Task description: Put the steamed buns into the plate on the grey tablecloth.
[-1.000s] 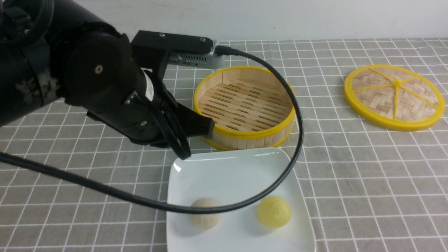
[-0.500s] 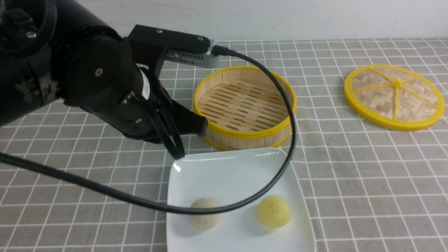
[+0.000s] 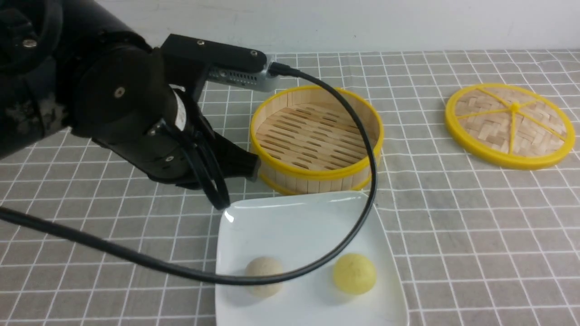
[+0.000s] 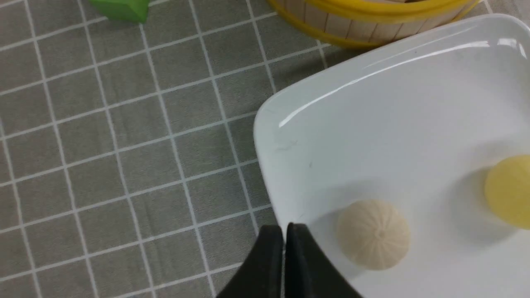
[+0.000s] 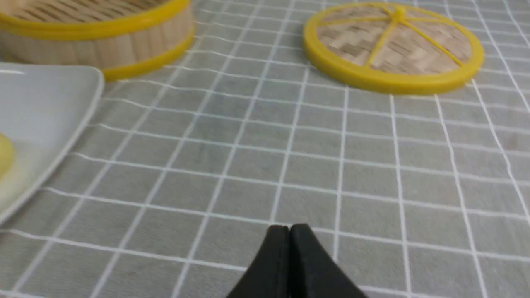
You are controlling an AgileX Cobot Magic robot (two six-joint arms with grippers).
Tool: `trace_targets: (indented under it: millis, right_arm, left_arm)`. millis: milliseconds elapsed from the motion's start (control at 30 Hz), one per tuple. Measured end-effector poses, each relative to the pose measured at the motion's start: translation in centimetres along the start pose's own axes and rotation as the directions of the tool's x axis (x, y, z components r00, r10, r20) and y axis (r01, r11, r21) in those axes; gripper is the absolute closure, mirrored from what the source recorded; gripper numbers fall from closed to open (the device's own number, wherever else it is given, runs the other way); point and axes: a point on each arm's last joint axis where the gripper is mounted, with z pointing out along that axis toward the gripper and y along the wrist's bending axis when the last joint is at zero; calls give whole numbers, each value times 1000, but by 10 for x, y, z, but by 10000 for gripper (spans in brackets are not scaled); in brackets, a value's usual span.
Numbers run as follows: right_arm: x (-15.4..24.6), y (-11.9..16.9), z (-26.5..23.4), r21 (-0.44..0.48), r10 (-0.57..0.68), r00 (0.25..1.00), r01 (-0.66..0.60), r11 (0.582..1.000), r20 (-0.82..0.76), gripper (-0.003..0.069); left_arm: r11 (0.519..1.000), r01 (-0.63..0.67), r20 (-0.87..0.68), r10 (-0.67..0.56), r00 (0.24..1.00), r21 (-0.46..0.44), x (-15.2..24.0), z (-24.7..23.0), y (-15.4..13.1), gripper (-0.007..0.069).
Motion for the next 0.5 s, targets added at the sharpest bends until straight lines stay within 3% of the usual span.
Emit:
trace_targets:
  millis: [133, 267, 500]
  right_arm:
    - [3, -4, 2, 73, 23, 1000, -24, 997, 17, 646]
    - [3, -4, 2, 81, 25, 999, -27, 996, 20, 644]
    - [3, -4, 2, 81, 25, 999, -27, 996, 21, 633]
  left_arm:
    - [998, -19, -11, 18, 1000, -68, 11, -29, 17, 604]
    - [994, -6, 3, 6, 1000, -114, 25, -61, 34, 607]
    - [994, 89, 192, -76, 978, -60, 71, -127, 66, 606]
